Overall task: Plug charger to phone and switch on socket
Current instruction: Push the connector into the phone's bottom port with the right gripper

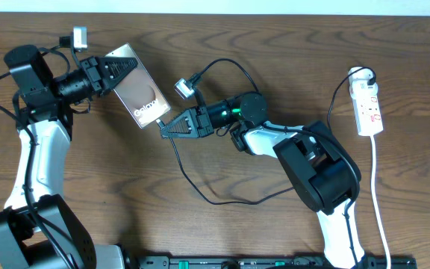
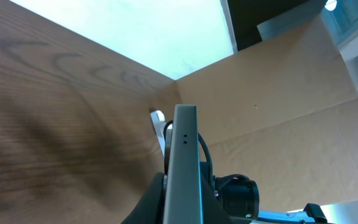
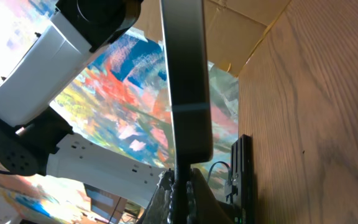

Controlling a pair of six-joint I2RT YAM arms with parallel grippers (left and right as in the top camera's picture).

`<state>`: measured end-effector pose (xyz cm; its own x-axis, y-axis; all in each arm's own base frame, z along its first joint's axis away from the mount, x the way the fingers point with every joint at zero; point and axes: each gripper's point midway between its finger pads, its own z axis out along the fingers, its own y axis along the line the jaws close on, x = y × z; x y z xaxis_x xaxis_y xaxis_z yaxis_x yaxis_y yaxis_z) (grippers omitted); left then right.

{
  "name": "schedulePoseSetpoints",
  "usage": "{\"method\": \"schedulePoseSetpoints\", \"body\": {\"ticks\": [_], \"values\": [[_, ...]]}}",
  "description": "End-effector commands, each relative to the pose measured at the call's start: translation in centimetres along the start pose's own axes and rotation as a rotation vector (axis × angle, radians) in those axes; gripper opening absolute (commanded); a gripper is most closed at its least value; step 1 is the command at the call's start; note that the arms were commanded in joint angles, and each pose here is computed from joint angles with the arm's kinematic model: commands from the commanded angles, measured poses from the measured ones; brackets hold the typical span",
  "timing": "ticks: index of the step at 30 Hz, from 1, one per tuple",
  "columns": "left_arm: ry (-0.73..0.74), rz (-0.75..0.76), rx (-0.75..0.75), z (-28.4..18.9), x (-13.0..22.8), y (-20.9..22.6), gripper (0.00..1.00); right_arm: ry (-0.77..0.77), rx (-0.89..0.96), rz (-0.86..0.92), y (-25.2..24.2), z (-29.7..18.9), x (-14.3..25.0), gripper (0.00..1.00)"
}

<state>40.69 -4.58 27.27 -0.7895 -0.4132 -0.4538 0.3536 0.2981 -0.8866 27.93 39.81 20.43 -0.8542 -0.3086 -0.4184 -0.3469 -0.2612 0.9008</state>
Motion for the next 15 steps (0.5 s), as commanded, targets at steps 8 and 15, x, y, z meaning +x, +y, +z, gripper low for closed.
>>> {"method": "schedulePoseSetpoints", "body": {"ticks": [8, 15], "values": [[0.044, 0.023, 0.053, -0.07, 0.59, -1.7, 0.07, -0.027, -0.013, -0.056, 0.98, -0.13, -0.71, 0.01], [0.043, 0.029, 0.052, -0.08, 0.57, -1.69, 0.07, -0.029, -0.014, -0.056, 1.0, -0.13, -0.76, 0.01]]}}
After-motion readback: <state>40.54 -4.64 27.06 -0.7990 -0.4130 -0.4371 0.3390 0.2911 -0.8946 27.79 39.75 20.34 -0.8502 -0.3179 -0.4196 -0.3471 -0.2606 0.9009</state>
